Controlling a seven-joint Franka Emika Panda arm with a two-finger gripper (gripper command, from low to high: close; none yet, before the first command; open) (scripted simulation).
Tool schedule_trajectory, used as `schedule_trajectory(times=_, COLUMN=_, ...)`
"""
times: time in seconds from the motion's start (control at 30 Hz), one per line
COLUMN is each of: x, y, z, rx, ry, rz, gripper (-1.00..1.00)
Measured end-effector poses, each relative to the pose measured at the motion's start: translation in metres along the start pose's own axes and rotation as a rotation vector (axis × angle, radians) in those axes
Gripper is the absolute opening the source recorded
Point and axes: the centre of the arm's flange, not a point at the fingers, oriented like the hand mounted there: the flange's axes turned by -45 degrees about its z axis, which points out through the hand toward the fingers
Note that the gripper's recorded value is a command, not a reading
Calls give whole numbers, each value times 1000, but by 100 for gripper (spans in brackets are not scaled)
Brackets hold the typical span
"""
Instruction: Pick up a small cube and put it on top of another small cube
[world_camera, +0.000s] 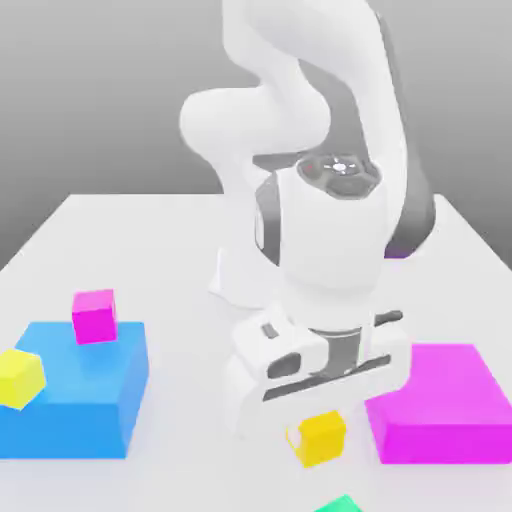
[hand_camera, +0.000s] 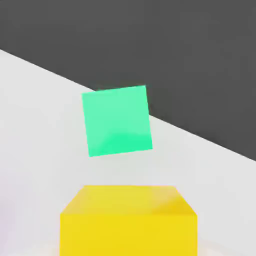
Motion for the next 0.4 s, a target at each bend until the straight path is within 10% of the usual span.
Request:
schedule_trajectory(times=0.2, x=29, y=2, z=32, rx=9, ry=2, rz=-183, gripper=-100)
schedule_trajectory(times=0.23, x=29, y=2, z=46, rx=9, ry=2, rz=-185, gripper=100)
schedule_trajectory(times=0.4, x=29, y=2, z=46, rx=9, ry=2, rz=-185, gripper=100)
